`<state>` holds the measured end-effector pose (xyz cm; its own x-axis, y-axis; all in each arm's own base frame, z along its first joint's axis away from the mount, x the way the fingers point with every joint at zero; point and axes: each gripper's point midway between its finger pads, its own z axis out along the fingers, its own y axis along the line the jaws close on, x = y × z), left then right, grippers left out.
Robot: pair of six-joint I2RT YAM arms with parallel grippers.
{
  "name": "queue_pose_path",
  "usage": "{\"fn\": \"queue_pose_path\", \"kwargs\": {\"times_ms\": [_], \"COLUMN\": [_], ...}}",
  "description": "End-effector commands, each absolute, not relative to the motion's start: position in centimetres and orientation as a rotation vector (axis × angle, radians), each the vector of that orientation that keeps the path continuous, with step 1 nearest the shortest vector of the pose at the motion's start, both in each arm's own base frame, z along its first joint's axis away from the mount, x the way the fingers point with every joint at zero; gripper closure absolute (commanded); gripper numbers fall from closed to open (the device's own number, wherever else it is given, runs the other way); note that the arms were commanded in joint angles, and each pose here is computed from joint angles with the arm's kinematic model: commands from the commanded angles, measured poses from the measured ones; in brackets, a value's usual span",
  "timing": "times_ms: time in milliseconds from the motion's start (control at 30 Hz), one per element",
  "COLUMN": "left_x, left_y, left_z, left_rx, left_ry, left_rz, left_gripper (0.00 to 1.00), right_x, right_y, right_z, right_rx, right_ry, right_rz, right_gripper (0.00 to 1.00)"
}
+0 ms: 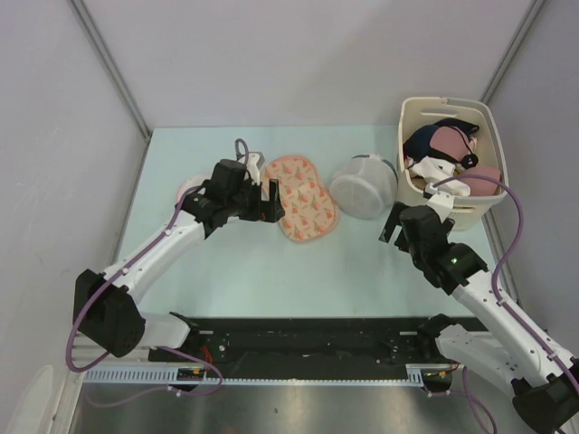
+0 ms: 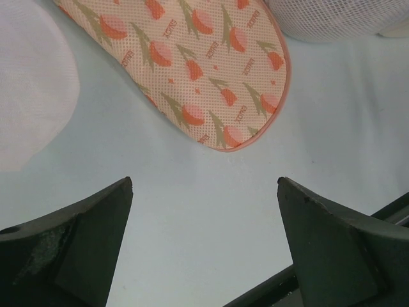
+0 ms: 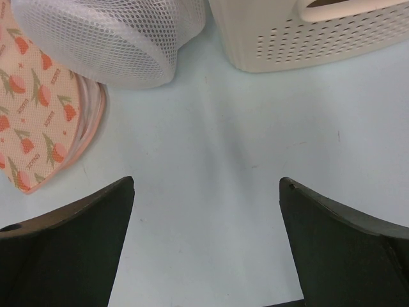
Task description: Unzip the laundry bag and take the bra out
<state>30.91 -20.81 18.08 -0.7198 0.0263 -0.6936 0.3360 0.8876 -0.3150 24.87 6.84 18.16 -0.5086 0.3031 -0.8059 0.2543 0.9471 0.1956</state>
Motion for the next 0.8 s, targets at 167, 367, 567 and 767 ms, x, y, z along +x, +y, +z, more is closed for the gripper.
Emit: {"fn": "queue_pose_path", "kwargs": {"times_ms": [167, 367, 567, 767], "left_x": [31.1, 31.3, 32.0, 33.2], "left_y": [-22.2, -22.6, -23.6, -32.1], "left_z": [19.1, 19.5, 19.6, 18.4], "left_rx": [0.285, 0.294, 0.311, 0.391], "left_ry": [2.280, 2.272, 2.270, 2.337], "left_rz": [-0.639, -0.650, -0.651, -0.767], "left_gripper": [0.00, 0.00, 0.00, 0.00], "right_x": [25.0, 24.8, 24.6, 24.6], "right_y": [7.2, 7.1, 7.1, 6.7], "right_z": [18.6, 18.8, 19.0, 19.2], "right_rx": [0.382, 0.386, 0.389, 0.405], "right_ry": [2.106, 2.101, 2.097, 2.085], "right_rz": [0.090, 0.099, 0.108, 0.088], "right_gripper": [0.00, 0.00, 0.00, 0.00]}}
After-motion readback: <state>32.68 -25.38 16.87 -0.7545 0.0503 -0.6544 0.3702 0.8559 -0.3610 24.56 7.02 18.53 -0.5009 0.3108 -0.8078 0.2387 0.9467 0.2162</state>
